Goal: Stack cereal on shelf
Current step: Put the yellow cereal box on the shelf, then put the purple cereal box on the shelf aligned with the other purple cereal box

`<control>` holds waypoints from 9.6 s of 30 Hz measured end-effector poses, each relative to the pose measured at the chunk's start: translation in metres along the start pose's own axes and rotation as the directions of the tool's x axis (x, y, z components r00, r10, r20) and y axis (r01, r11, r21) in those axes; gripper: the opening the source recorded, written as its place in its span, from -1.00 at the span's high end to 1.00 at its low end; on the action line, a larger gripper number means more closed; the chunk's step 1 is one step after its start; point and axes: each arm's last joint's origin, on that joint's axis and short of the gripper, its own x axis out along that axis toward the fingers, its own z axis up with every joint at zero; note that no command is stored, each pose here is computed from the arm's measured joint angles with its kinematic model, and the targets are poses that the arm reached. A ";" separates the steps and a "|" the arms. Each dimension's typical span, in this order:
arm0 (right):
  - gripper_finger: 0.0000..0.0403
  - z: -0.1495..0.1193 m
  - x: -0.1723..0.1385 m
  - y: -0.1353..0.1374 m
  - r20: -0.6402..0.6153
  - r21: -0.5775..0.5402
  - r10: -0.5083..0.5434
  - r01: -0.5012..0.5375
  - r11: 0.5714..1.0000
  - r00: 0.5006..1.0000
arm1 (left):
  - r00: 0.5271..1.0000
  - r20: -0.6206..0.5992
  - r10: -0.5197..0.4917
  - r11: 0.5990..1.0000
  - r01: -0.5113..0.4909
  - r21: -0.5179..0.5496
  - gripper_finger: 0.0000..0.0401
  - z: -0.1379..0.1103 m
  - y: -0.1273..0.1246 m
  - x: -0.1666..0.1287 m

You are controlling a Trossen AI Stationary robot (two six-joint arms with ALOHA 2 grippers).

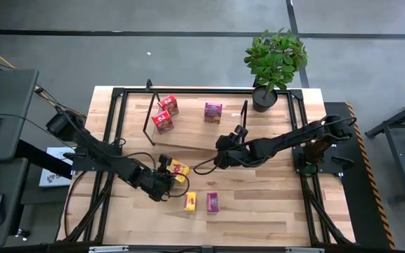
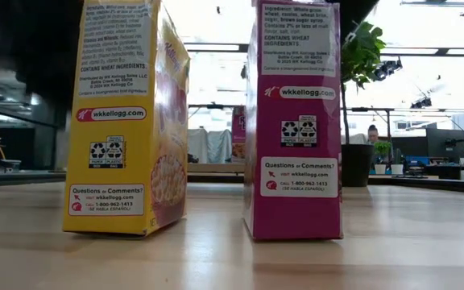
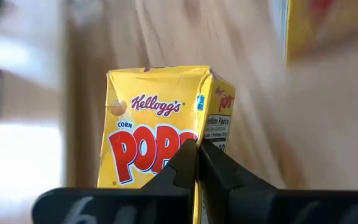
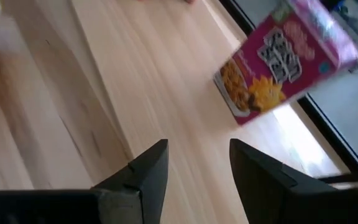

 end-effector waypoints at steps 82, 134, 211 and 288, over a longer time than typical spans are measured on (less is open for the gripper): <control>0.19 0.034 -0.033 -0.023 0.229 0.050 -0.108 0.100 0.994 0.967 | 0.468 0.017 0.883 0.216 -0.374 -0.902 0.17 -0.005 0.081 0.136; 1.00 0.037 0.062 -0.067 -0.003 -0.026 0.160 -0.160 0.987 0.987 | 0.644 0.633 0.429 0.853 -0.059 -0.518 1.00 -0.011 0.093 -0.057; 1.00 0.054 0.014 -0.061 0.166 -0.020 0.232 -0.232 0.973 0.959 | 0.926 -0.186 0.327 0.671 -0.367 -0.644 1.00 -0.050 0.104 -0.072; -0.70 0.056 -0.121 0.147 -0.373 0.697 0.372 -0.009 0.717 0.850 | 0.867 0.415 0.277 0.832 -0.001 -0.554 1.00 -0.026 0.058 -0.107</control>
